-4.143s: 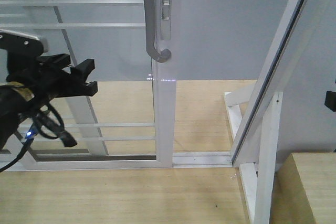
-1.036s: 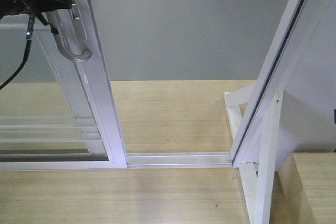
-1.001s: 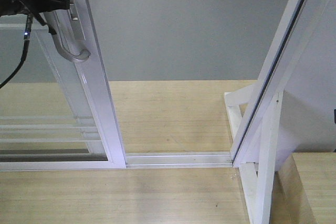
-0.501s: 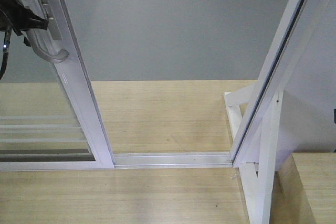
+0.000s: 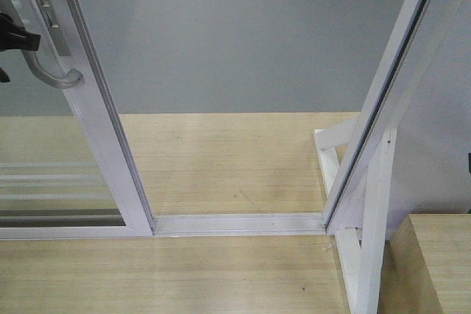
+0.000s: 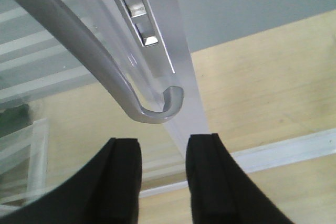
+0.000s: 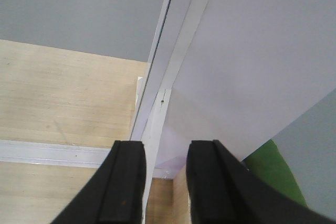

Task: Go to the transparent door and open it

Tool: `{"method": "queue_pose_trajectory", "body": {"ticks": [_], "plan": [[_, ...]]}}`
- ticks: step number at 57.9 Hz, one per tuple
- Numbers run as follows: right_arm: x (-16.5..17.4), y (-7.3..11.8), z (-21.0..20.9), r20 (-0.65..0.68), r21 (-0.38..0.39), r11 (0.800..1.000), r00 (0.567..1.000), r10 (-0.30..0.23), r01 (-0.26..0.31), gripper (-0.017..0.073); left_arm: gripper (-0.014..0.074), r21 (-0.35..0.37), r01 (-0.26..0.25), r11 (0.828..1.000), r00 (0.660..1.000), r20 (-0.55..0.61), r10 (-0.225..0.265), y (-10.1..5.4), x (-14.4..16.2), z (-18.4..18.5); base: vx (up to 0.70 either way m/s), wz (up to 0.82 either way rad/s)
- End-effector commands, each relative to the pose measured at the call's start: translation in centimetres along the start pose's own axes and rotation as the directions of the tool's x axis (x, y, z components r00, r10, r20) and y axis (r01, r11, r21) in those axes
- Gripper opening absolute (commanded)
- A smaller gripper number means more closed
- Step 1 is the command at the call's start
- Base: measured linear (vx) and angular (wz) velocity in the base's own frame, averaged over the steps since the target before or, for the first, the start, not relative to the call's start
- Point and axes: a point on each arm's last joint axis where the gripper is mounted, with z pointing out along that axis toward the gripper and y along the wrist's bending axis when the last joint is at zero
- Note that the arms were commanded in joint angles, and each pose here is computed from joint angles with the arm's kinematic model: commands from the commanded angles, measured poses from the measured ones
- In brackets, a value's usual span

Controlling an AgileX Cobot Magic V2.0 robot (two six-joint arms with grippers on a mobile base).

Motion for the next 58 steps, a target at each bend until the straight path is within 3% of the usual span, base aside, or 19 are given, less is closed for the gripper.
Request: {"method": "queue_pose_trajectory", "body": {"ticks": [1, 13, 20, 26, 39, 48, 53, 58], "plan": [[-1.3, -0.3, -0.6, 0.089, 0.013, 1.000, 0.996, -0.014, 0.012, 0.0295, 0.0335, -0.015, 0.058, 0.998, 0.975, 0.216, -0.054, 0.0, -1.0, -4.2, 0.00, 0.00], [-1.3, -0.3, -0.6, 0.089, 0.013, 1.000, 0.996, -0.014, 0.012, 0.0295, 0.0335, 0.035, 0.185, 0.982, 0.910, 0.372, -0.185, -1.0, 2.0, -9.6, 0.00, 0.00], [-1.3, -0.3, -0.6, 0.089, 0.013, 1.000, 0.996, -0.014, 0.012, 0.0295, 0.0335, 0.115, 0.280, 0.953, 0.872, 0.384, -0.303, -1.8, 4.0, -11.7, 0.00, 0.00], [-1.3, -0.3, -0.6, 0.089, 0.013, 1.000, 0.996, -0.014, 0.012, 0.0295, 0.0335, 0.171, 0.316, 0.933, 0.869, 0.342, -0.357, -2.6, 5.6, -12.9, 0.00, 0.00], [-1.3, -0.3, -0.6, 0.089, 0.013, 1.000, 0.996, -0.014, 0.012, 0.0295, 0.0335, 0.196, 0.299, 0.934, 0.888, 0.303, -0.347, -3.2, 7.0, -14.4, 0.00, 0.00], [-1.3, -0.3, -0.6, 0.089, 0.013, 1.000, 0.996, -0.014, 0.012, 0.0295, 0.0307, 0.160, 0.266, 0.950, 0.906, 0.295, -0.304, -3.2, 7.9, -14.2, 0.00, 0.00], [-1.3, -0.3, -0.6, 0.089, 0.013, 1.000, 0.996, -0.014, 0.012, 0.0295, 0.0269, 0.136, 0.270, 0.953, 0.891, 0.340, -0.301, -3.4, 9.4, -13.9, 0.00, 0.00], [-1.3, -0.3, -0.6, 0.088, 0.012, 1.000, 0.996, -0.013, 0.012, 0.0295, 0.0219, 0.060, 0.226, 0.972, 0.872, 0.432, -0.229, -3.4, 11.4, -14.0, 0.00, 0.00]]}}
